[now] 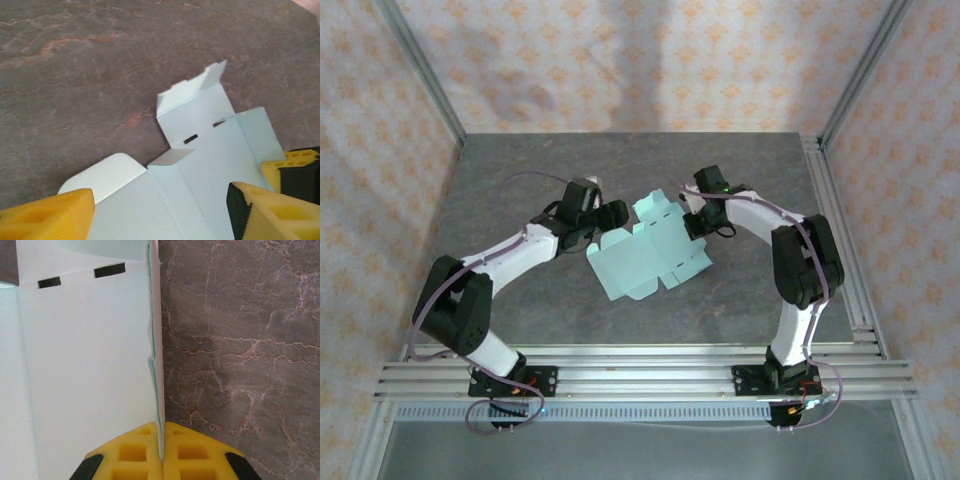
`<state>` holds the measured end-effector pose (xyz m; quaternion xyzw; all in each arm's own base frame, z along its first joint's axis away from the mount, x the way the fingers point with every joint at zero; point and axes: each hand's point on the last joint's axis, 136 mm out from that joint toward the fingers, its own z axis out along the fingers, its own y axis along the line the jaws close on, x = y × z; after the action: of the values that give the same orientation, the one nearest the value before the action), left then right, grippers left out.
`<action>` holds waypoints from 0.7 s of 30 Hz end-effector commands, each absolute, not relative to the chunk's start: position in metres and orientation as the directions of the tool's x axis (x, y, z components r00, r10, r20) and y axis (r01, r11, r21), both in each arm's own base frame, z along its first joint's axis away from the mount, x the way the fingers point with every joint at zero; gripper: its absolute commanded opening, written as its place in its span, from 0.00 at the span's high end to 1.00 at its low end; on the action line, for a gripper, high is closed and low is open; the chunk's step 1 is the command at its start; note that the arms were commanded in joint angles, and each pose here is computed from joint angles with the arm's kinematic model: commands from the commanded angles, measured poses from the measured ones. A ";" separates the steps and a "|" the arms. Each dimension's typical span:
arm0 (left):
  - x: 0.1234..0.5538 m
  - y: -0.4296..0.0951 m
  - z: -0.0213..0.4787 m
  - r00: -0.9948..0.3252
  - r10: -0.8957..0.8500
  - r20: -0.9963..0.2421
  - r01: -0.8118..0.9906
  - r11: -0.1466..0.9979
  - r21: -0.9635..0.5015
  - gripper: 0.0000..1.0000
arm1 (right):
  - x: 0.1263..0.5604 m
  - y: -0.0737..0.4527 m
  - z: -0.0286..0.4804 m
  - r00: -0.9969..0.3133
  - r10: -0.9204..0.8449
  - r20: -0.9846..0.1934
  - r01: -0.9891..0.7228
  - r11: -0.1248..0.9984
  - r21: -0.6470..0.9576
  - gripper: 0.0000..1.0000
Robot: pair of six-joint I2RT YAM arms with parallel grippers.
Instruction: Fold the paper box
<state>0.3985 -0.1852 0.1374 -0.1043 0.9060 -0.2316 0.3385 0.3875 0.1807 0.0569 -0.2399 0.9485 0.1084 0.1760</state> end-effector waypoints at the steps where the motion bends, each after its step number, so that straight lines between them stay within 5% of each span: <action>1: 0.404 -0.169 0.138 -0.731 -0.350 -0.586 -0.054 0.885 -0.462 0.24 | 0.384 0.187 0.072 -0.758 -0.487 -0.435 -0.557 0.829 0.043 1.00; 9: 0.410 -0.119 0.142 -0.678 -0.456 -0.577 -0.167 0.860 -0.483 0.00 | 0.390 0.190 0.114 -0.514 -0.703 -0.491 -0.648 0.694 -0.316 1.00; 15: 0.409 -0.095 0.132 -0.652 -0.547 -0.526 -0.254 0.810 -0.529 0.00 | 0.398 0.209 0.140 -0.271 -0.852 -0.448 -0.588 0.515 -0.624 1.00; 21: 0.409 -0.097 0.126 -0.672 -0.535 -0.512 -0.243 0.812 -0.530 0.00 | 0.399 0.224 0.140 -0.174 -0.929 -0.326 -0.516 0.368 -0.774 1.00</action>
<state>0.4095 -0.0941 0.1247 -0.2205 0.8904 -0.2041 0.3419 0.3839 0.2287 0.1241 -0.4987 0.7603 -0.1709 0.3795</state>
